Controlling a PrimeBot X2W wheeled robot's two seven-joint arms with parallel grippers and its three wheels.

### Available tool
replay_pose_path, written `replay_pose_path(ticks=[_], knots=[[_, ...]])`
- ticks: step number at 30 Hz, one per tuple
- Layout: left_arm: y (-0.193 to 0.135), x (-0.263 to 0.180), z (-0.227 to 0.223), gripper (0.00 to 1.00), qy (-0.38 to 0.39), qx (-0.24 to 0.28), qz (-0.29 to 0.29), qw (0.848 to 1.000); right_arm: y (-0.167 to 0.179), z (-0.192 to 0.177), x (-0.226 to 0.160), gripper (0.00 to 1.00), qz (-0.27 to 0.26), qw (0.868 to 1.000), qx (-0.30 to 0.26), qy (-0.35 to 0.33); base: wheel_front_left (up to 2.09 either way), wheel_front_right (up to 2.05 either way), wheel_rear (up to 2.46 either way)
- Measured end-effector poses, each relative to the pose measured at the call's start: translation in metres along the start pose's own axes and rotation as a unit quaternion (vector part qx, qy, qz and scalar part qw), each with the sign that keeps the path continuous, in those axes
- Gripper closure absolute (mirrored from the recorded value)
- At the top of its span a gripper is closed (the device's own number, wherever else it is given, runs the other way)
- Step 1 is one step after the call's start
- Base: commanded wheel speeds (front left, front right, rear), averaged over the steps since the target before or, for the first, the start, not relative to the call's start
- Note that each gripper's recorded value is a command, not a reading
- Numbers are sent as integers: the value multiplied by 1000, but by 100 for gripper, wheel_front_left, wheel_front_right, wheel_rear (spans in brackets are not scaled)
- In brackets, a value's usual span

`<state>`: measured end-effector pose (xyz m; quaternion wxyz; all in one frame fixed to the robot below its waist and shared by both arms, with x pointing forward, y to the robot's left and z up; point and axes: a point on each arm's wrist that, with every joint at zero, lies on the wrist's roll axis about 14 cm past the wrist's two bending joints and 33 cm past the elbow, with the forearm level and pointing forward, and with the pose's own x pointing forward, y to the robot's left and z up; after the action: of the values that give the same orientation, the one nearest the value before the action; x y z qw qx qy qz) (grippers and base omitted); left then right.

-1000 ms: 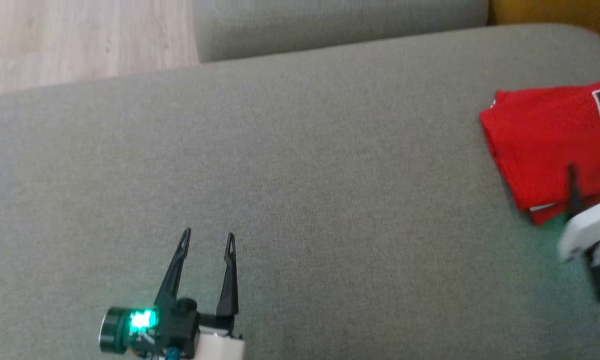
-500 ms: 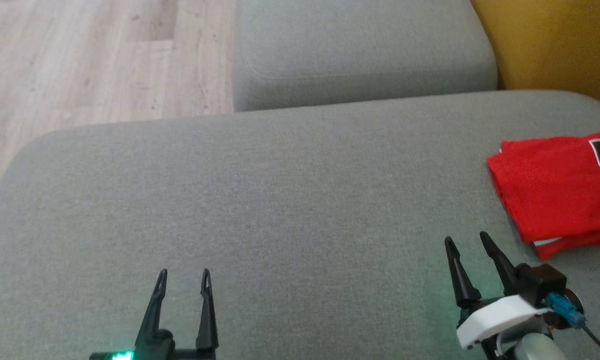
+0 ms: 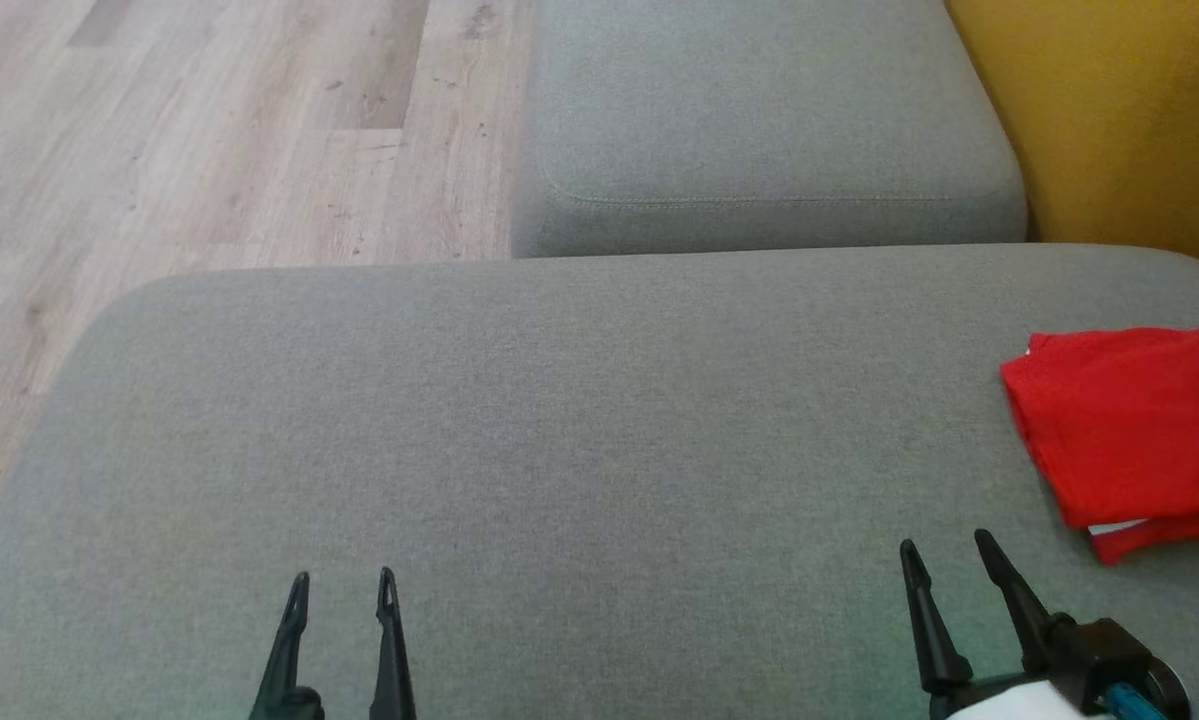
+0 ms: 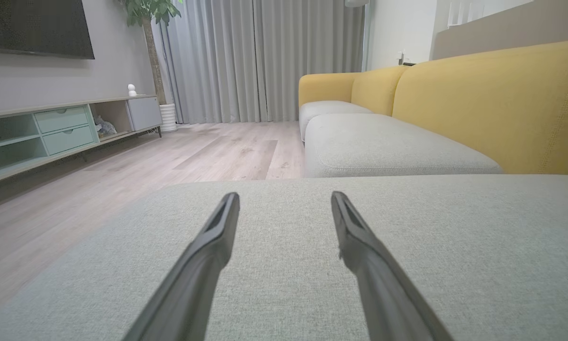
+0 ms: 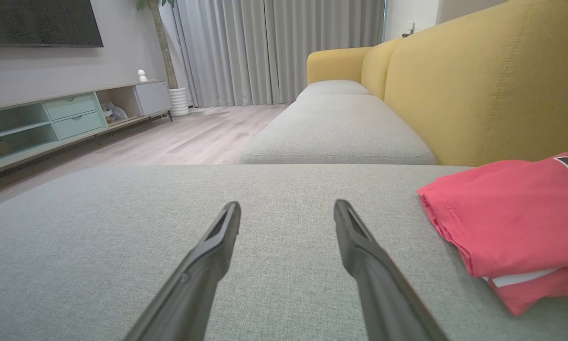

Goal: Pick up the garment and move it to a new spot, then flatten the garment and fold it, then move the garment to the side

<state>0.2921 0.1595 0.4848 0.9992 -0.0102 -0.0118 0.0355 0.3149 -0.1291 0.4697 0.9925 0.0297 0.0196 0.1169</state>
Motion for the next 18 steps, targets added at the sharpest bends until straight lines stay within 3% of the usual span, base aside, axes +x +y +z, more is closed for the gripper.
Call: replay_pose_path(ticks=[9,10,18], knots=[[-4,-2,-2,0,2,10,-11,1000,1,-2,-2,0,-7,1000,10,1,0,0,0],[-4,-2,-2,100,2,10,-11,1000,1,-2,-2,100,-7,1000,10,1,0,0,0],[-1,-20,-41,100,71,-2,-4,997,-1,-42,-21,100,-20,997,38,66,0,0,0]])
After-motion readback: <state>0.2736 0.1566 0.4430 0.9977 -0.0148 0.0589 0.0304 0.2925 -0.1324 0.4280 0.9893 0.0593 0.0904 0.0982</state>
